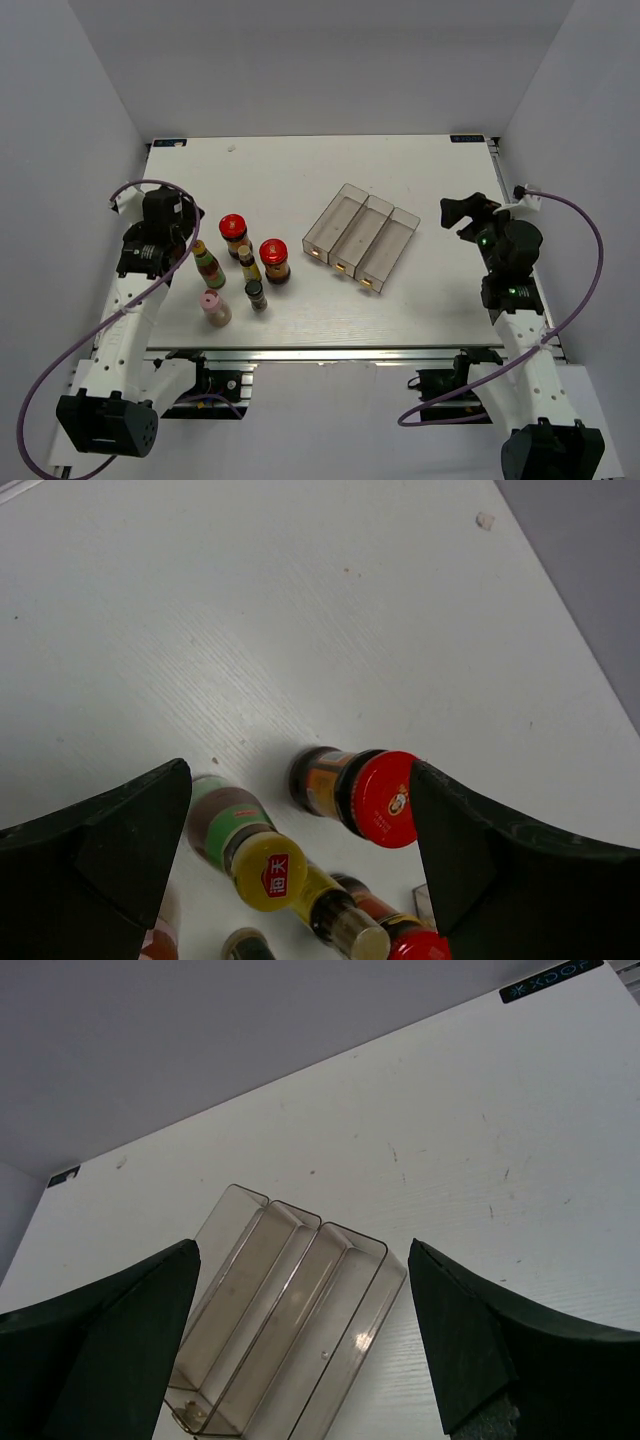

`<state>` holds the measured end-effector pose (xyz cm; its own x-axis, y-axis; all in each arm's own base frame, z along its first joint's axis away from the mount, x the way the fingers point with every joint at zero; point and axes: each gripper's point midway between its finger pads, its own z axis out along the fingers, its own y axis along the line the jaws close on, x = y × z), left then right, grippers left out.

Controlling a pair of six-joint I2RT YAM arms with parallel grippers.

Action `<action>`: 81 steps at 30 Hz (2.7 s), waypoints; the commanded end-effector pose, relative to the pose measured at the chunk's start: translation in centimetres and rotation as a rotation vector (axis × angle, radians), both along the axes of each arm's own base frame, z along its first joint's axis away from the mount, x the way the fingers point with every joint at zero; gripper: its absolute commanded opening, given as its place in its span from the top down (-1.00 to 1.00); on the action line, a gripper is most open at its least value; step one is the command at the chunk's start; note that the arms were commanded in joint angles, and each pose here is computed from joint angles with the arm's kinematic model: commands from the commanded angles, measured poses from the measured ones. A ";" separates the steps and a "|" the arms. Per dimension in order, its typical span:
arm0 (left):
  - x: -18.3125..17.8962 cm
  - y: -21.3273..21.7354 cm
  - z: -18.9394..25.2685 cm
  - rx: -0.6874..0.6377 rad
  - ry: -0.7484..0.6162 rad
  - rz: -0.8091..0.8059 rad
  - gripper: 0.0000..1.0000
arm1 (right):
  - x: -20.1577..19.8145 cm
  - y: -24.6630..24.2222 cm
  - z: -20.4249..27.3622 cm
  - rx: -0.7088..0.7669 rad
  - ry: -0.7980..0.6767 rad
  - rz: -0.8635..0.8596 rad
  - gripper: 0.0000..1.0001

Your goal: Organize the condiment bottles

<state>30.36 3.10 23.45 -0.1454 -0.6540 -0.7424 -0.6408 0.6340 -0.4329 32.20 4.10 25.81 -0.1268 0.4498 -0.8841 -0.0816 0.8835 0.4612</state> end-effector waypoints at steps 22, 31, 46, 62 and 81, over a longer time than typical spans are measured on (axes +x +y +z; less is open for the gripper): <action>-5.0 -2.8 -6.8 0.062 0.416 -0.358 -0.96 | 0.4 -1.0 -1.3 -0.044 0.076 -0.046 -0.79; -4.0 -3.4 -7.8 0.083 0.485 -0.419 -0.88 | 0.3 -1.4 -1.9 -0.056 0.088 -0.061 -0.79; -3.5 -3.6 -6.9 0.185 0.549 -0.406 -0.22 | 0.2 -1.4 -2.7 -0.061 0.099 -0.060 -0.79; -3.3 -3.0 -6.5 0.231 0.572 -0.383 0.34 | 0.2 -2.0 -2.9 -0.068 0.108 -0.095 -0.79; 0.0 -3.8 8.3 0.235 0.151 -0.356 0.84 | 0.2 -2.2 -2.8 -0.074 0.103 -0.103 -0.79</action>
<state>29.80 -1.24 25.24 -0.6211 -0.3437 -0.7043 -0.4190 0.9051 -0.0722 32.39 2.34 22.24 -0.2087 0.4179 -0.8842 0.0548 0.9077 0.4160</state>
